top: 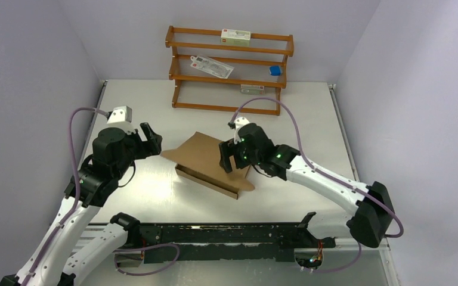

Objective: Fold the paper box

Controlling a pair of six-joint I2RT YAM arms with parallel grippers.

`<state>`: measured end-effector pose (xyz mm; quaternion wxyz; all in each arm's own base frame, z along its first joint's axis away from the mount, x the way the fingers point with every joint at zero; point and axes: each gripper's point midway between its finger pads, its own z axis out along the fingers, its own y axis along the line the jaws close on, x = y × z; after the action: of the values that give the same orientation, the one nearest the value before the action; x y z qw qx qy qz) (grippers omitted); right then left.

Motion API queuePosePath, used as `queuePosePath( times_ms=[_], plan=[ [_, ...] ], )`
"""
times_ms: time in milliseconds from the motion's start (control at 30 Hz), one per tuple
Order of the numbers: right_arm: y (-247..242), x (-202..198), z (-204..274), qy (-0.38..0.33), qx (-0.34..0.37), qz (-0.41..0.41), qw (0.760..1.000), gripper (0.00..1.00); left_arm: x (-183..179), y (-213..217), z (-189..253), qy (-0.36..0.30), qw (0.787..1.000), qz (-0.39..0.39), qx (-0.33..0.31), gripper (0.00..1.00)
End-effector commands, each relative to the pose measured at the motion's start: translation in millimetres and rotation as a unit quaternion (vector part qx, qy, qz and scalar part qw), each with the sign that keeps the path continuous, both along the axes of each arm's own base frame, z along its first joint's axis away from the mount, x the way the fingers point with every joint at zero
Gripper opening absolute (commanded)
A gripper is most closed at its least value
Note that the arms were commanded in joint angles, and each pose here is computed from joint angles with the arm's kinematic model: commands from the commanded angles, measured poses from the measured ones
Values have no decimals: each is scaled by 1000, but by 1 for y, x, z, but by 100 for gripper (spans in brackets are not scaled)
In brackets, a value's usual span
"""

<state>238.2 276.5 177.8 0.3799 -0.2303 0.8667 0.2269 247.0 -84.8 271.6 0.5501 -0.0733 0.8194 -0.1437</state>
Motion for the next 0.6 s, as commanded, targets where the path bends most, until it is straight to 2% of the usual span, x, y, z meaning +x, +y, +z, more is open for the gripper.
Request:
queuePosePath(
  times_ms=[0,367,467,567],
  plan=[
    [-6,-15,-45,36,-52,10,998,85,2,-1,-10,13,1000,-8,22,84],
    [-17,-4,-79,39,-115,-28,992,90,24,-35,-59,86,992,-80,43,83],
    [-23,3,-74,28,-124,-53,991,90,35,-41,-76,113,988,-90,61,83],
    [-25,8,-57,15,-99,-84,991,93,43,-50,-90,137,982,-108,71,82]
  ],
)
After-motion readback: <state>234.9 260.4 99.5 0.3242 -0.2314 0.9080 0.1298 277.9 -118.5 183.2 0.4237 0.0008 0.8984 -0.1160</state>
